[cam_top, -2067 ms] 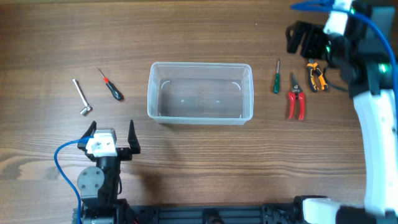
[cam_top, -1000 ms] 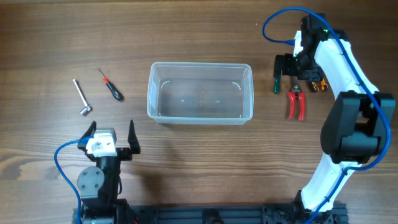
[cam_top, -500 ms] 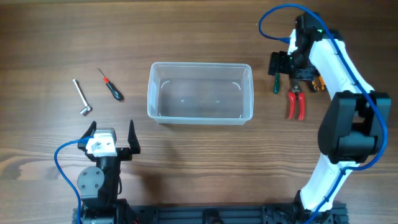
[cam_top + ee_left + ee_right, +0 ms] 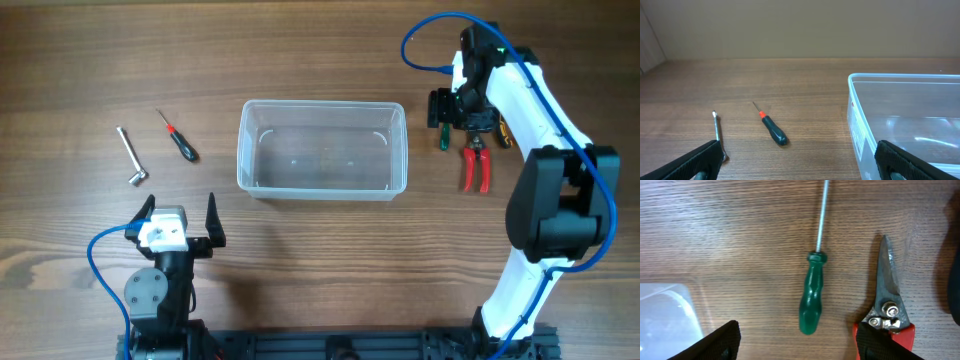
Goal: Pack container
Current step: 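Lower the right gripper and close it on the green screwdriver handle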
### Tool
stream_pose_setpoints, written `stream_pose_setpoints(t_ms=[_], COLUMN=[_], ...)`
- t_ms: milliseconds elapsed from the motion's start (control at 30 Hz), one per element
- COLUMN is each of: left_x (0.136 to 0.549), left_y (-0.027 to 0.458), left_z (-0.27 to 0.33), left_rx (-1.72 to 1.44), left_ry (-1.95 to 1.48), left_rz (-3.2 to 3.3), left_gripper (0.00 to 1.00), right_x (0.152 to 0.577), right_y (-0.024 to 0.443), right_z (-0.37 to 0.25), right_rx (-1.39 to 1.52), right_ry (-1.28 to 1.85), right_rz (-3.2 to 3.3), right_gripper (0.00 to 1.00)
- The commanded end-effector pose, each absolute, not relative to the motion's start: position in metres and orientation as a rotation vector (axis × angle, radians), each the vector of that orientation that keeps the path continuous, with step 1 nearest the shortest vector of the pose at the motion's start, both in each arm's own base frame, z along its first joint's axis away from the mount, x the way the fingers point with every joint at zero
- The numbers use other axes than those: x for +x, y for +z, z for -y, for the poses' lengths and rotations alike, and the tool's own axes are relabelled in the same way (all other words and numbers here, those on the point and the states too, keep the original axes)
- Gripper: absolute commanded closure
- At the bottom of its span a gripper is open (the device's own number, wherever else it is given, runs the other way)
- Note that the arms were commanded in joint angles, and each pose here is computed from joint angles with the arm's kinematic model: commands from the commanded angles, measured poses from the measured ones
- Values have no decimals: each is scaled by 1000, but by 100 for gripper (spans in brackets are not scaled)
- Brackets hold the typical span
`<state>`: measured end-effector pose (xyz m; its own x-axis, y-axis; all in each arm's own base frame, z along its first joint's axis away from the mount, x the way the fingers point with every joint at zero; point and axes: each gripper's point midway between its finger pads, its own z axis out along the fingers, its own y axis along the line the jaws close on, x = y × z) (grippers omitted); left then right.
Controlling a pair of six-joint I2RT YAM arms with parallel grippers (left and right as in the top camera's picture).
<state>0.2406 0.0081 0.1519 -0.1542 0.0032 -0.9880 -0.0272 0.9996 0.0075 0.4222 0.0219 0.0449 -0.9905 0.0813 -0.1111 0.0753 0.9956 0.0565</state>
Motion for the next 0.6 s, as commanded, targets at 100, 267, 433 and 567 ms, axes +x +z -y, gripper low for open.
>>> stream_pose_setpoints(t_ms=[100, 267, 433, 567], left_x=[241, 241, 241, 241], left_y=[151, 151, 151, 151], left_z=[-4, -4, -4, -4], left_rx=[18, 18, 18, 18], left_ry=[26, 26, 26, 26], left_rz=[-1725, -1725, -1726, -1726], left_gripper=[0, 0, 0, 0], right_x=[417, 419, 426, 428], right_y=[0, -11, -10, -10], right_z=[-19, -19, -19, -19], right_rx=[165, 161, 164, 200], right_ry=[44, 43, 47, 48], right_rz=[-3123, -3126, -3098, -3090], right_gripper=[24, 24, 26, 32])
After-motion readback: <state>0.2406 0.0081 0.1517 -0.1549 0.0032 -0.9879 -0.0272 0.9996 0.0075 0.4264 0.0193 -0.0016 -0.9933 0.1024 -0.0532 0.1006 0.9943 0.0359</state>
